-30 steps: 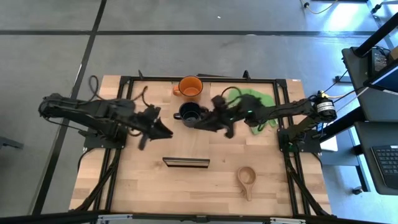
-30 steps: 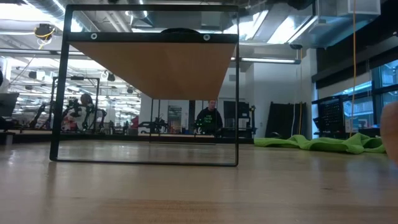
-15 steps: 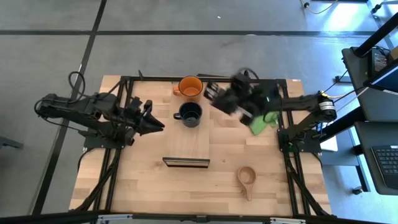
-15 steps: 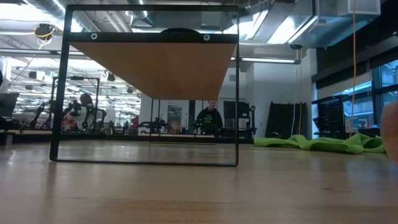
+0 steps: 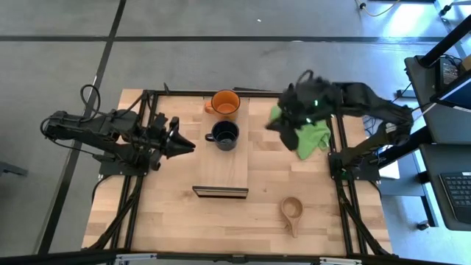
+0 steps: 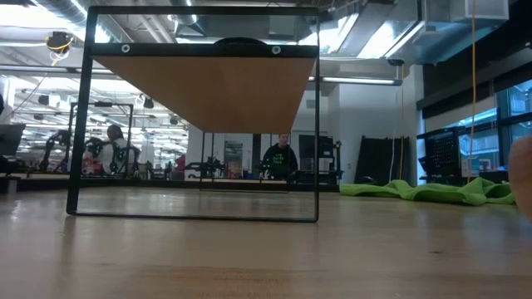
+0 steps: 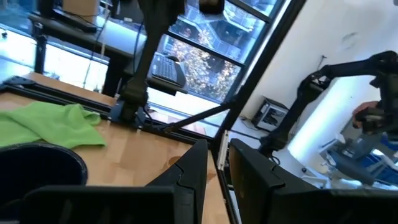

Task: Stack small to large cups/mugs on shelf
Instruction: Put the brown mug on the shelf

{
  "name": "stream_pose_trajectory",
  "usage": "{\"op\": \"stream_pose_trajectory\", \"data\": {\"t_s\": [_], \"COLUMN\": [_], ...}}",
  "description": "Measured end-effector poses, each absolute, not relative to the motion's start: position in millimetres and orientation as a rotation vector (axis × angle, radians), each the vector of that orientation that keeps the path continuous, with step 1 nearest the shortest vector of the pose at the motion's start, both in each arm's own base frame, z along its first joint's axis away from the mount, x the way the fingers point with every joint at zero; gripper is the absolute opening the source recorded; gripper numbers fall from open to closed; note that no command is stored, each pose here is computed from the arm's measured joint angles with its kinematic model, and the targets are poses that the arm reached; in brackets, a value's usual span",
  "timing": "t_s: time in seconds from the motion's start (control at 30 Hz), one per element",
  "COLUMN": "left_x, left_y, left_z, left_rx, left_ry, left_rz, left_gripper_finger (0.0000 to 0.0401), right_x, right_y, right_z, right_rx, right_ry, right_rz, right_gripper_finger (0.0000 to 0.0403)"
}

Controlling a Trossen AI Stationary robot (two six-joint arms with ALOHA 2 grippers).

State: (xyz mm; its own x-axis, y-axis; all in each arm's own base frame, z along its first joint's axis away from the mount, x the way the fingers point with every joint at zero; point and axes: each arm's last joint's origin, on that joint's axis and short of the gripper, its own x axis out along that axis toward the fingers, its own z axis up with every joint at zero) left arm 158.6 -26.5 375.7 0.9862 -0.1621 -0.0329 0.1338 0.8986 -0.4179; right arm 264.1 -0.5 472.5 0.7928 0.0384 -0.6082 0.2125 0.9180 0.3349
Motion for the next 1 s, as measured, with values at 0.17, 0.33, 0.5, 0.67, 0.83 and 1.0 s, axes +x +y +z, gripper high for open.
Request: {"op": "stream_pose_trajectory", "data": {"t_s": [0.17,0.33,0.5,0.67,0.83,1.0], "left_x": [159,159,159,159,159,159], "left_y": [-26,-27,-27,-27,-26,-24], "left_z": [376,376,376,376,375,372], "left_rx": [-0.407,-0.404,-0.404,-0.409,-0.429,-0.453], "left_ry": [0.065,0.066,0.068,0.069,0.078,0.099], "left_rz": [-0.151,-0.156,-0.165,-0.165,-0.149,-0.117], "left_gripper_finger": [0.0063,0.0063,0.0063,0.0063,0.0063,0.0063], "right_x": [236,202,164,153,163,164], "right_y": [27,56,71,84,102,112], "right_z": [435,392,344,291,249,224], "right_rx": [0.483,0.628,0.802,1.001,1.114,1.076], "right_ry": [0.964,1.095,1.06,1.078,1.074,1.124], "right_rz": [-0.226,-0.268,-0.392,-0.409,-0.32,-0.348], "right_gripper_finger": [0.002,0.0017,0.0014,0.0048,0.0109,0.0125]}}
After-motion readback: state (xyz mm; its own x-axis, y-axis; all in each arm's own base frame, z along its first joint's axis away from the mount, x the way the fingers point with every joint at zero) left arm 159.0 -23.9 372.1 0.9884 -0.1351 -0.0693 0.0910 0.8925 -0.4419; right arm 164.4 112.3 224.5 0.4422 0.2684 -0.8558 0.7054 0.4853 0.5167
